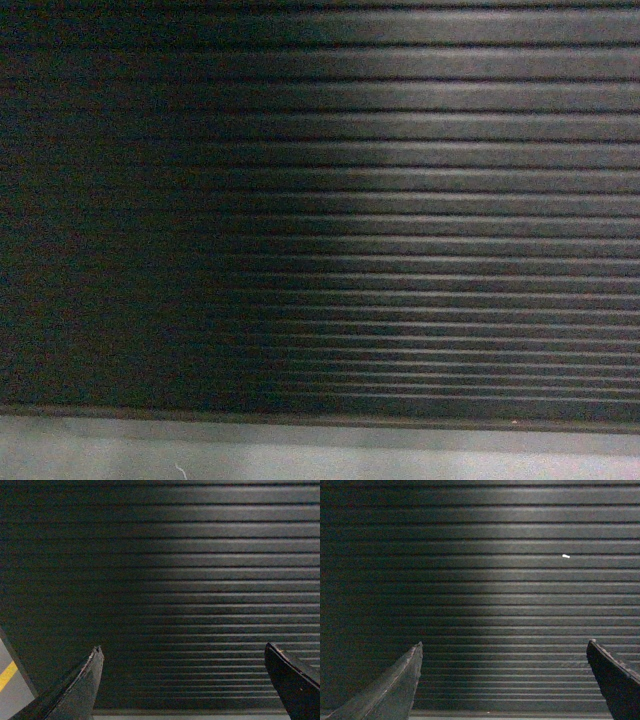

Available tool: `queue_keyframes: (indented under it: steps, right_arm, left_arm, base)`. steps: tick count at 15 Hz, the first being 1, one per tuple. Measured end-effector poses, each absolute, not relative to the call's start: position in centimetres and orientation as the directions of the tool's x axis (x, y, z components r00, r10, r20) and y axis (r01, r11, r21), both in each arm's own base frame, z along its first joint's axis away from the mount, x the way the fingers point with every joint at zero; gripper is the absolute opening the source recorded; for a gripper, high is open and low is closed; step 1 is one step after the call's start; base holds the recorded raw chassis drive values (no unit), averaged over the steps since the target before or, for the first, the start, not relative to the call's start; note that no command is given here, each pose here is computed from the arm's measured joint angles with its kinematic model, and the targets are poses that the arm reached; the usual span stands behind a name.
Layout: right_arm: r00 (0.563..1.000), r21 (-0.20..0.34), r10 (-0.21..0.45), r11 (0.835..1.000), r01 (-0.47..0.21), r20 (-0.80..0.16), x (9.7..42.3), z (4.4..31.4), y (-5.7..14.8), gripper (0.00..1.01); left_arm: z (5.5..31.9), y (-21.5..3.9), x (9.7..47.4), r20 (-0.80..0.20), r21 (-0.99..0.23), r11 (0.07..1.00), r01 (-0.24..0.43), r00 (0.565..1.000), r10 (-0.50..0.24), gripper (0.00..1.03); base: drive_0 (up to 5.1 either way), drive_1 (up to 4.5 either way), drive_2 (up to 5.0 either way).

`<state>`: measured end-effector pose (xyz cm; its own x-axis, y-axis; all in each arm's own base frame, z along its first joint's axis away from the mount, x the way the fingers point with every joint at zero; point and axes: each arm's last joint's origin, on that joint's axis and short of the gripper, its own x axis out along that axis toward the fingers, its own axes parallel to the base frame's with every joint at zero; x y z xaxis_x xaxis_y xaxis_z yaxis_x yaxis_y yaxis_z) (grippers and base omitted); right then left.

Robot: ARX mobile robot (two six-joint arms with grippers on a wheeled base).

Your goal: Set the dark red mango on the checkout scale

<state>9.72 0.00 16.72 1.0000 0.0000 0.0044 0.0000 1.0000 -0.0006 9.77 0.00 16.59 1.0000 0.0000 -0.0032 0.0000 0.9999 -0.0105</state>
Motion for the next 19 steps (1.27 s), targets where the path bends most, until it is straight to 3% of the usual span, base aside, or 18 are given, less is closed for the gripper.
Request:
queue_keyframes:
  steps: [19]
  right_arm:
    - [1.0,-0.001,0.0,1.0,0.0,0.003,9.72,16.71,0.0,0.98]
  left_arm:
    - [16.56,0.0,9.77,-0.006,-0.01,1.0,0.0,1.0,0.0,0.98]
  base:
    - [0.0,0.0,0.0]
